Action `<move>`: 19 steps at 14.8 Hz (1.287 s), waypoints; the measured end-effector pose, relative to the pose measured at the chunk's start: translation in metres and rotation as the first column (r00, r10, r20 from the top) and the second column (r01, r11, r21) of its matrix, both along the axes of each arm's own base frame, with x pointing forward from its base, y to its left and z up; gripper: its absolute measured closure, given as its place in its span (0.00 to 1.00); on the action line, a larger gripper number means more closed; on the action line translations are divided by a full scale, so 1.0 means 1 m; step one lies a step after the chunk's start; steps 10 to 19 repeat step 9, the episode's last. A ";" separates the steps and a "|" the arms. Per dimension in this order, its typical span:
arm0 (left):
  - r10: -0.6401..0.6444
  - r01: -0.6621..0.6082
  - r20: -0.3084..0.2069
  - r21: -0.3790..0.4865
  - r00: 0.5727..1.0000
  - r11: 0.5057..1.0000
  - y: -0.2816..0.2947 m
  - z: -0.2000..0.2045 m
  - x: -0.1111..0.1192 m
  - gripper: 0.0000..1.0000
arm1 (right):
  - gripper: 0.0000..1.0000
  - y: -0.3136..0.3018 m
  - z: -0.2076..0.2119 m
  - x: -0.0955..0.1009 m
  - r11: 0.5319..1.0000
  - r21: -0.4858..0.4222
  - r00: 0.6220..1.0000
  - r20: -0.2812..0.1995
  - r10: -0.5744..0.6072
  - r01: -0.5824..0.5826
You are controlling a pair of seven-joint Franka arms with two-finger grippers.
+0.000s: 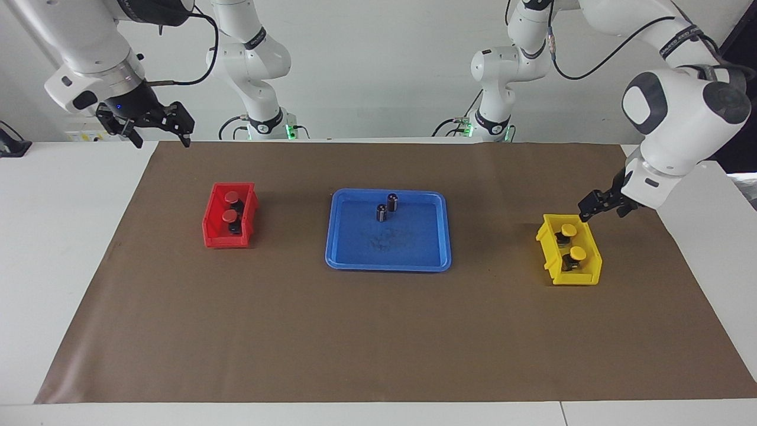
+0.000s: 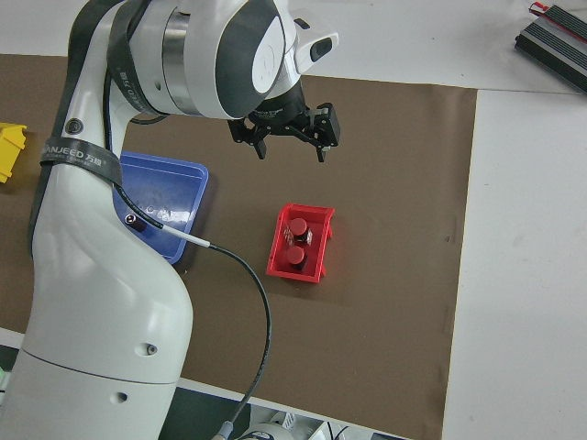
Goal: Sort red and yellow buttons by color
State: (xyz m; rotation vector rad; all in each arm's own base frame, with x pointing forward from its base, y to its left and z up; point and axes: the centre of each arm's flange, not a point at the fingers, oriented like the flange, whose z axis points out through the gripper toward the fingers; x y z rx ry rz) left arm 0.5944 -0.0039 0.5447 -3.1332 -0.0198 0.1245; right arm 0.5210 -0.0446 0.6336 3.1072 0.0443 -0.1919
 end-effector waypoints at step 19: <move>-0.113 0.113 -0.007 -0.019 0.994 0.993 -0.037 0.089 -0.066 0.00 | 0.00 0.001 -0.002 0.003 1.000 -0.001 1.000 0.018 0.003 -0.003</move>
